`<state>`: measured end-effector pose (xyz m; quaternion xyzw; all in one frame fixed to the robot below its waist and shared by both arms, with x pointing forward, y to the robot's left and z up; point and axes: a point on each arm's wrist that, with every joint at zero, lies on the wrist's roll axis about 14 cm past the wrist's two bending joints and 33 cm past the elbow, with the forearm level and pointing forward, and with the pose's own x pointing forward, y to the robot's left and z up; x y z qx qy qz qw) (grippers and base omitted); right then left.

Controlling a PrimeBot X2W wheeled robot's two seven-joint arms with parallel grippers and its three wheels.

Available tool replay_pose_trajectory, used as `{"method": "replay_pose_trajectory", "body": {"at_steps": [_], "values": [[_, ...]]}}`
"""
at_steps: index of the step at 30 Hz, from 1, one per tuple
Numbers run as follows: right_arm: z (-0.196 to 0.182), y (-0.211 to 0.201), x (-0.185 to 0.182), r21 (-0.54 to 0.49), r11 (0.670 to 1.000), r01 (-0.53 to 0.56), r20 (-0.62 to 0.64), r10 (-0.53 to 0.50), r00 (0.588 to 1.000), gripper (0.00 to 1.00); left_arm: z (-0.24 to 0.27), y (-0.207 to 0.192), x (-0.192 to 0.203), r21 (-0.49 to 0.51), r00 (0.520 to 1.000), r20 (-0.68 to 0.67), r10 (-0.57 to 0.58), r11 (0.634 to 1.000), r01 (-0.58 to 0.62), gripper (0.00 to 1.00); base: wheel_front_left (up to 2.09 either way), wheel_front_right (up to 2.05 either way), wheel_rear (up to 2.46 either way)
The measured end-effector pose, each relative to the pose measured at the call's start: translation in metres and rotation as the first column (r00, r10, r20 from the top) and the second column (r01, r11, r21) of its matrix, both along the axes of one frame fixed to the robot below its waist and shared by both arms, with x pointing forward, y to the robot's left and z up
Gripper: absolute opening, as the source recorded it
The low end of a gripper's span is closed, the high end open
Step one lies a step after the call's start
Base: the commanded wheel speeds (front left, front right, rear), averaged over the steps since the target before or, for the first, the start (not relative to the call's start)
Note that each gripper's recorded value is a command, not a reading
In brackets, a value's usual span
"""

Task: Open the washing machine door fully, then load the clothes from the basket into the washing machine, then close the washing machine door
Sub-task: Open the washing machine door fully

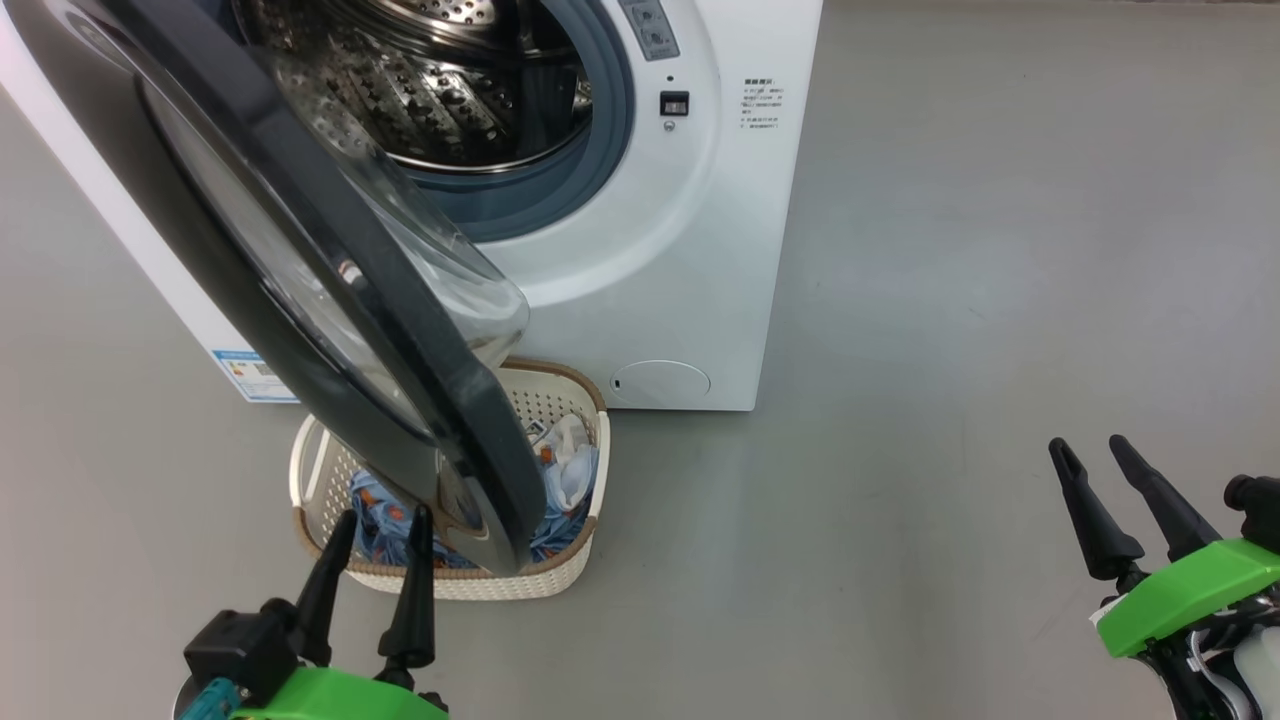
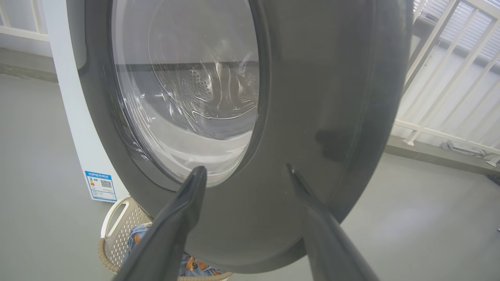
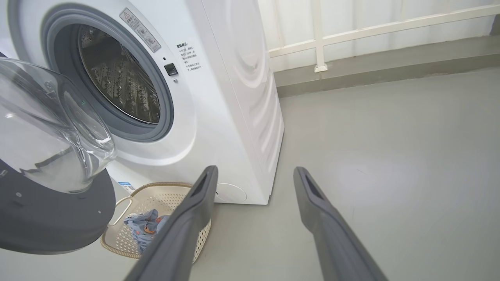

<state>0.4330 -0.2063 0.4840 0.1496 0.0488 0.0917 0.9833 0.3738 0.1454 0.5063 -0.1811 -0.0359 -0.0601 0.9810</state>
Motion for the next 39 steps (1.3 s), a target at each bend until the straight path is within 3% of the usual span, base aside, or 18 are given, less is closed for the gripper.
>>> {"method": "replay_pose_trajectory", "body": {"at_steps": [9,29,30,31,32,39], "values": [[0.014,-0.006,-0.008,-0.025,0.998,0.057,0.085,-0.054,0.995,1.0,0.0,0.003,0.0,0.001,1.0,-0.001,0.009,1.0,-0.009,1.0,0.0,0.0,0.0],[-0.002,-0.009,-0.016,-0.027,0.995,0.092,0.051,-0.091,0.995,1.0,-0.002,0.012,0.0,0.002,0.999,-0.006,0.037,0.999,-0.037,1.0,0.0,0.0,0.0],[-0.003,-0.009,-0.017,-0.026,0.995,0.092,0.047,-0.091,0.995,1.0,-0.002,0.013,0.0,0.002,0.999,-0.005,0.04,0.999,-0.04,0.7,0.0,0.0,0.0],[-0.004,-0.009,-0.018,-0.026,0.995,0.092,0.045,-0.091,0.995,1.0,-0.001,0.014,0.0,0.002,0.999,-0.002,0.043,0.999,-0.043,0.04,0.0,0.0,0.0],[-0.004,-0.009,-0.018,-0.025,0.995,0.092,0.045,-0.091,0.995,1.0,0.001,0.015,0.0,0.002,0.999,0.005,0.046,0.999,-0.046,0.0,0.0,0.0,0.0],[-0.003,-0.008,-0.018,-0.021,0.995,0.093,0.048,-0.092,0.995,1.0,0.052,0.036,0.004,0.002,0.981,0.162,0.105,0.994,-0.107,0.0,0.0,0.0,0.0]]}}
